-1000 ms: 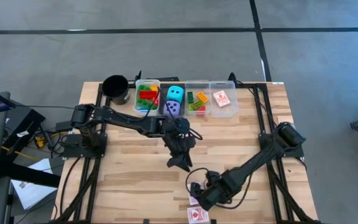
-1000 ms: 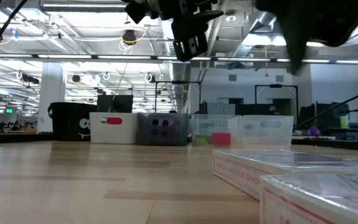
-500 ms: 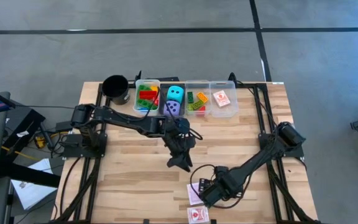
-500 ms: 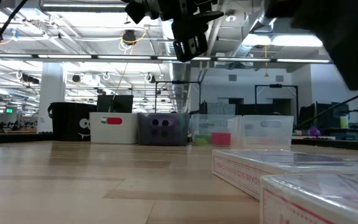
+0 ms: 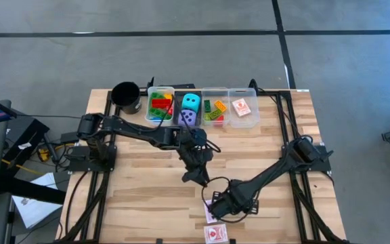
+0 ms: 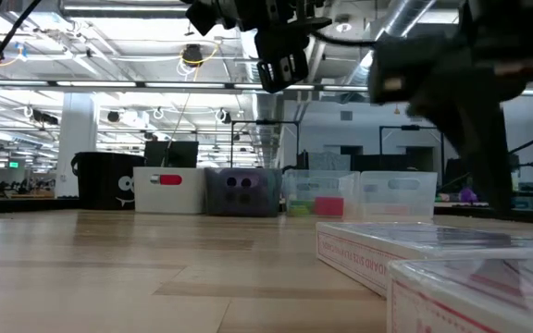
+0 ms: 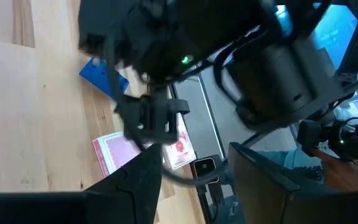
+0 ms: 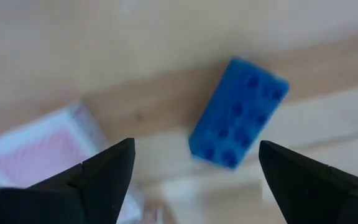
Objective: Pick & Place Toys
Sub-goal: Put the small blue 8-stud game piece into the left transparent bin
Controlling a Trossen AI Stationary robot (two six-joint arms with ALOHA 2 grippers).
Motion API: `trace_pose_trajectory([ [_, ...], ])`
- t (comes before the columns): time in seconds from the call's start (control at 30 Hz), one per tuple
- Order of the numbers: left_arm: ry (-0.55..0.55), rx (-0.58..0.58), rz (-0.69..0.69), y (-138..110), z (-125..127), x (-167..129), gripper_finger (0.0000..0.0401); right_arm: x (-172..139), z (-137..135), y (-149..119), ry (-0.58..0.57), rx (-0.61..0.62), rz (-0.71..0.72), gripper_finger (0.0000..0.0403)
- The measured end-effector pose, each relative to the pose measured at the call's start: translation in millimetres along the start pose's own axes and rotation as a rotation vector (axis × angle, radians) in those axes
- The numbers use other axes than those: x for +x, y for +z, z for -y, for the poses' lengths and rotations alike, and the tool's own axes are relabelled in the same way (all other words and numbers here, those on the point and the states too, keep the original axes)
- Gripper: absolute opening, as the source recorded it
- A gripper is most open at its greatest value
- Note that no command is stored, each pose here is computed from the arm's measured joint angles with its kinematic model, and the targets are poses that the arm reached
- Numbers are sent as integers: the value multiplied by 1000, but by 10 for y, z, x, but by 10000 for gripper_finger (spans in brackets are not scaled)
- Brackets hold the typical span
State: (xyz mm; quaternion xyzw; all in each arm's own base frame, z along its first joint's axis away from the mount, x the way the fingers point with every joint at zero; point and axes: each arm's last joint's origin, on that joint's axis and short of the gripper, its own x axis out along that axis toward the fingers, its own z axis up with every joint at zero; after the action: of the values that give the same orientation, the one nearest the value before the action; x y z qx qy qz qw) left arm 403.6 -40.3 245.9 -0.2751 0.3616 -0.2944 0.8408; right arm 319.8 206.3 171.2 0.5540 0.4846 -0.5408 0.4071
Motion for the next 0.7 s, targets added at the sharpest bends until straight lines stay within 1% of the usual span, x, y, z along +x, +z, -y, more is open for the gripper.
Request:
trace_pose_trajectory([
  [0.07,0,0,0,0,0,0,176,33,-2,32,-25,8,20,336],
  [0.17,5,-11,-11,-13,-5,0,176,99,-84,47,-30,20,0,336],
  [0.23,7,-14,-19,-22,-8,-1,176,127,-62,82,-70,28,24,336],
  [0.3,13,-23,-32,-39,-17,0,176,149,-118,60,-57,27,-14,336],
  [0.37,13,-16,-35,-41,-17,0,176,163,-91,84,-87,33,3,336],
  [0.7,16,-13,-41,-49,-21,-1,176,161,-45,70,-136,47,-9,336],
])
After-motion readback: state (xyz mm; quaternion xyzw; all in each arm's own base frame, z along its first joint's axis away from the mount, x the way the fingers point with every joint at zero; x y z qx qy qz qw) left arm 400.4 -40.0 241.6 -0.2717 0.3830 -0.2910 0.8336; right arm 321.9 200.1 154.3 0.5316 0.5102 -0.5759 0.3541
